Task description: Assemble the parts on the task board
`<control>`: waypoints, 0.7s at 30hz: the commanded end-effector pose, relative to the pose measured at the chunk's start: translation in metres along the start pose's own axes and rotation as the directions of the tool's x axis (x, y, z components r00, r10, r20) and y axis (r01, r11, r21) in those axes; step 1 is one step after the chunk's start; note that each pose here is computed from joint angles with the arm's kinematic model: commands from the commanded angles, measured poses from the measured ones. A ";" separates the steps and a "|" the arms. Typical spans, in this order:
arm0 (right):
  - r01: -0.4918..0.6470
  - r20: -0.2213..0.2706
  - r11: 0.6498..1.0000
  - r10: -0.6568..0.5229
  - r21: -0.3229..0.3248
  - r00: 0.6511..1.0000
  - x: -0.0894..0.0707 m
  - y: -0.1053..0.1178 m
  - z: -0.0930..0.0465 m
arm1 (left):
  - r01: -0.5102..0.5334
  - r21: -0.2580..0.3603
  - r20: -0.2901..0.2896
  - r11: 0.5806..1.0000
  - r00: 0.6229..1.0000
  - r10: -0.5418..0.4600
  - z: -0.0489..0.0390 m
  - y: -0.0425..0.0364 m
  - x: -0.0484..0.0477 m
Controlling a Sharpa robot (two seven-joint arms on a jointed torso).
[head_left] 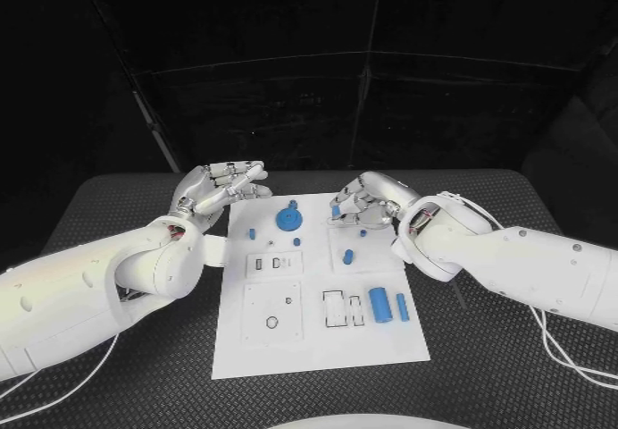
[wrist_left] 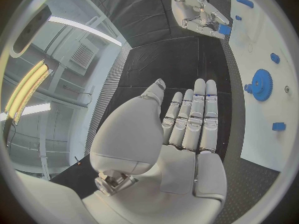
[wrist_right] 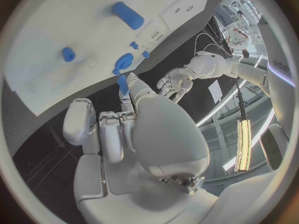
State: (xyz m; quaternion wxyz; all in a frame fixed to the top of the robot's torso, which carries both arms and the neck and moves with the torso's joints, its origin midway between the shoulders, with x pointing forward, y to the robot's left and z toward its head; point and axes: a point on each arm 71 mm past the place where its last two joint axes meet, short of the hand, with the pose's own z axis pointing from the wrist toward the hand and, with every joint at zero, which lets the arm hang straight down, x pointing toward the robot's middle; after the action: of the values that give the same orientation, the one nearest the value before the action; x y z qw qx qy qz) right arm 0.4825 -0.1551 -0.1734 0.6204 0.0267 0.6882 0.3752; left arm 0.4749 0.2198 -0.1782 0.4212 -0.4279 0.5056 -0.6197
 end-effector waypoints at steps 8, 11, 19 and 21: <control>0.019 -0.041 1.000 -0.019 0.005 0.999 0.042 0.049 0.015 | 0.000 0.005 -0.007 1.000 1.000 0.000 0.0052 0.0016 -0.0002; 0.026 -0.074 1.000 -0.027 -0.006 0.997 0.054 0.055 0.018 | 0.000 0.004 -0.008 1.000 1.000 0.000 0.0064 0.0021 0.0006; 0.058 -0.116 0.998 -0.058 -0.006 0.991 0.076 0.061 0.022 | 0.002 0.000 -0.010 1.000 1.000 -0.002 0.0078 0.0030 0.0024; 0.069 -0.121 0.998 -0.069 -0.005 0.990 0.080 0.062 0.023 | 0.003 -0.001 -0.011 1.000 1.000 -0.003 0.0082 0.0032 0.0029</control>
State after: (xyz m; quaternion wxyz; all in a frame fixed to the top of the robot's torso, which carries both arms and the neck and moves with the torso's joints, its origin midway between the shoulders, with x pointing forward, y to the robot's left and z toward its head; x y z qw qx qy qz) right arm 0.4570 -0.0599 -0.2044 0.5830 -0.0044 0.7213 0.3739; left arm 0.4820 0.2164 -0.1817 0.4211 -0.4303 0.5068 -0.6169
